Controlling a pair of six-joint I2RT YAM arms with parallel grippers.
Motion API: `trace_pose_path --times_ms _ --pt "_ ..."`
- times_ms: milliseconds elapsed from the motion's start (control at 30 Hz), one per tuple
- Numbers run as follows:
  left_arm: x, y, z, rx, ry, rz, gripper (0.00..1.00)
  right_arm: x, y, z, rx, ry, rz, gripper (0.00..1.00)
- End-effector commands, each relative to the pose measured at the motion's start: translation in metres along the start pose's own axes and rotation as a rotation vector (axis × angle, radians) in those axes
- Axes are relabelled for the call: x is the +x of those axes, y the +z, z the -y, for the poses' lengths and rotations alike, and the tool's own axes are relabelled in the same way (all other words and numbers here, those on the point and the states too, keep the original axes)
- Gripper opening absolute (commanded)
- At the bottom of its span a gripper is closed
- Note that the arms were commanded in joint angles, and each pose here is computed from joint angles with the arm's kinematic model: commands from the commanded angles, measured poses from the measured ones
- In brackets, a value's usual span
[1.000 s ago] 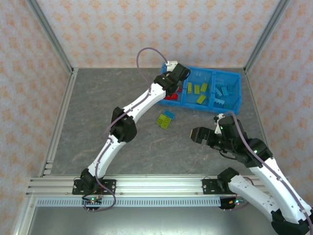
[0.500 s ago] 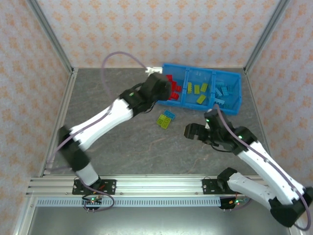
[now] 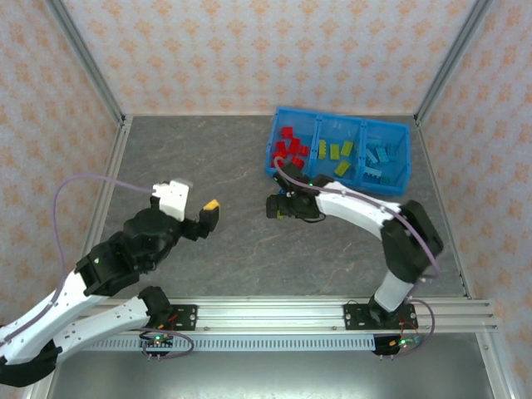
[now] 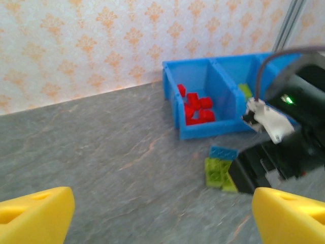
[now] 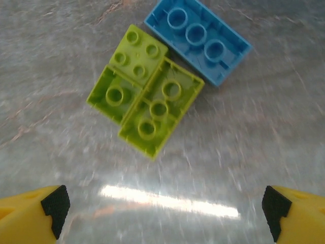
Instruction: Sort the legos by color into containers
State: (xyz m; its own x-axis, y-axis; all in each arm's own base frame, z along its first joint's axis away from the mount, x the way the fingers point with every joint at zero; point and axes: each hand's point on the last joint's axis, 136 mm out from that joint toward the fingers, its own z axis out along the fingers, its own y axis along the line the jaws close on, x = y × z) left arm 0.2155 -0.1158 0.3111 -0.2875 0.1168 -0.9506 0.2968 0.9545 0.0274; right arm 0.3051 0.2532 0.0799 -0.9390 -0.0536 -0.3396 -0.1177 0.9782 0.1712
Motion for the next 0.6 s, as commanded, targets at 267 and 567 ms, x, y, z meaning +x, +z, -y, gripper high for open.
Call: trace_pose_path --times_ms 267,567 --pt "0.036 0.004 -0.009 -0.035 0.287 -0.093 1.00 -0.013 0.058 -0.006 0.087 -0.073 -0.034 0.92" --pt "0.040 0.006 -0.006 -0.019 0.286 -0.102 1.00 -0.010 0.056 0.016 0.179 -0.029 -0.006 0.69"
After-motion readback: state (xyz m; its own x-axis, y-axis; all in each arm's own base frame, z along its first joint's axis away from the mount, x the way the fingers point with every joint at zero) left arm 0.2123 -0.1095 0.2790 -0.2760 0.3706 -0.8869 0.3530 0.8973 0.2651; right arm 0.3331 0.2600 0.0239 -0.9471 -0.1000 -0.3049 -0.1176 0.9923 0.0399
